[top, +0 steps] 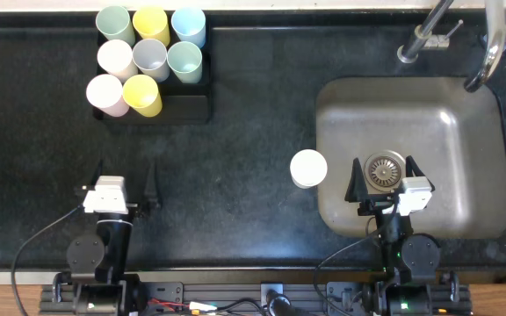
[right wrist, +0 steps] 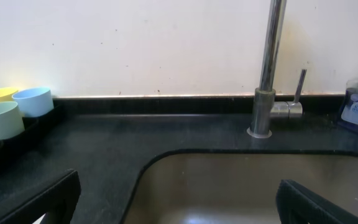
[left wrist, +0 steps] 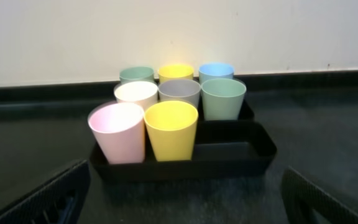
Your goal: Store Cups
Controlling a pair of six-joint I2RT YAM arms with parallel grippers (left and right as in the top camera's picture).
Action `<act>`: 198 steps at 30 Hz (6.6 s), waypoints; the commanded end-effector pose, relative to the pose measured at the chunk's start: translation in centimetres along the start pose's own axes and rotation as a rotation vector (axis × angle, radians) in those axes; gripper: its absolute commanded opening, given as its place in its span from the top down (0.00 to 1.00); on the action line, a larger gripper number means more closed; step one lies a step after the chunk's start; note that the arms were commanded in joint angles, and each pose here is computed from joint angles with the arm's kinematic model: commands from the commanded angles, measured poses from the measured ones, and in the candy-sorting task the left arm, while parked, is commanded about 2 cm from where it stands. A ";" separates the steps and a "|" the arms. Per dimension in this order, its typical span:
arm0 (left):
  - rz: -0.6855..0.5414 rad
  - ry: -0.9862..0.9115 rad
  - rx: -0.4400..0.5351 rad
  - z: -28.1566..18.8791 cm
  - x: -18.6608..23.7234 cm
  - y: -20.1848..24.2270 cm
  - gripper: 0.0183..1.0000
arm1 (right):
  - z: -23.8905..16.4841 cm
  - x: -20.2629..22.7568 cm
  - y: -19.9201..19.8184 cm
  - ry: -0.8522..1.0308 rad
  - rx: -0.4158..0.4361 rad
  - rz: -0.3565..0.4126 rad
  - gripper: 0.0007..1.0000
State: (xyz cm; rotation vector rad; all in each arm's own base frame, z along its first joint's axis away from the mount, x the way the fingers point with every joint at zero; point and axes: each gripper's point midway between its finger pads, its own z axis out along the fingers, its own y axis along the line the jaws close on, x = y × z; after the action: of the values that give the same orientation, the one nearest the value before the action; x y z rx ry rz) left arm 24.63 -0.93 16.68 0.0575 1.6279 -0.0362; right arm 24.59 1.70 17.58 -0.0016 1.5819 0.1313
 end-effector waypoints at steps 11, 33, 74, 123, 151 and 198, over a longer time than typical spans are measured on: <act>-0.070 0.012 0.007 0.0 0.9 -0.1 0.00 | 0.0 0.3 -0.1 -0.001 0.000 0.003 0.00; -0.070 0.012 0.007 0.0 0.9 -0.1 0.00 | 0.0 0.3 -0.1 -0.001 0.000 0.003 0.00; -0.071 0.012 0.007 0.0 0.9 -0.1 0.00 | 2.9 4.3 5.7 1.404 -0.216 -0.474 0.00; -0.070 0.012 0.007 0.0 0.9 -0.1 0.00 | 6.6 8.6 6.4 1.519 -0.364 -0.359 0.16; -0.070 0.012 0.007 0.0 0.9 -0.1 0.00 | 13.3 -6.8 14.8 1.102 -0.439 -0.323 0.96; -0.070 0.012 0.007 0.0 0.9 -0.1 0.00 | 21.6 5.0 33.7 1.057 -0.673 -0.589 0.96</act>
State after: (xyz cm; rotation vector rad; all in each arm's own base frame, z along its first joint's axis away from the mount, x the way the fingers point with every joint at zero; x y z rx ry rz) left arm 24.59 -0.95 15.78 0.0071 1.6478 -0.0857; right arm 42.60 37.09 14.75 -1.2316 2.4531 0.2050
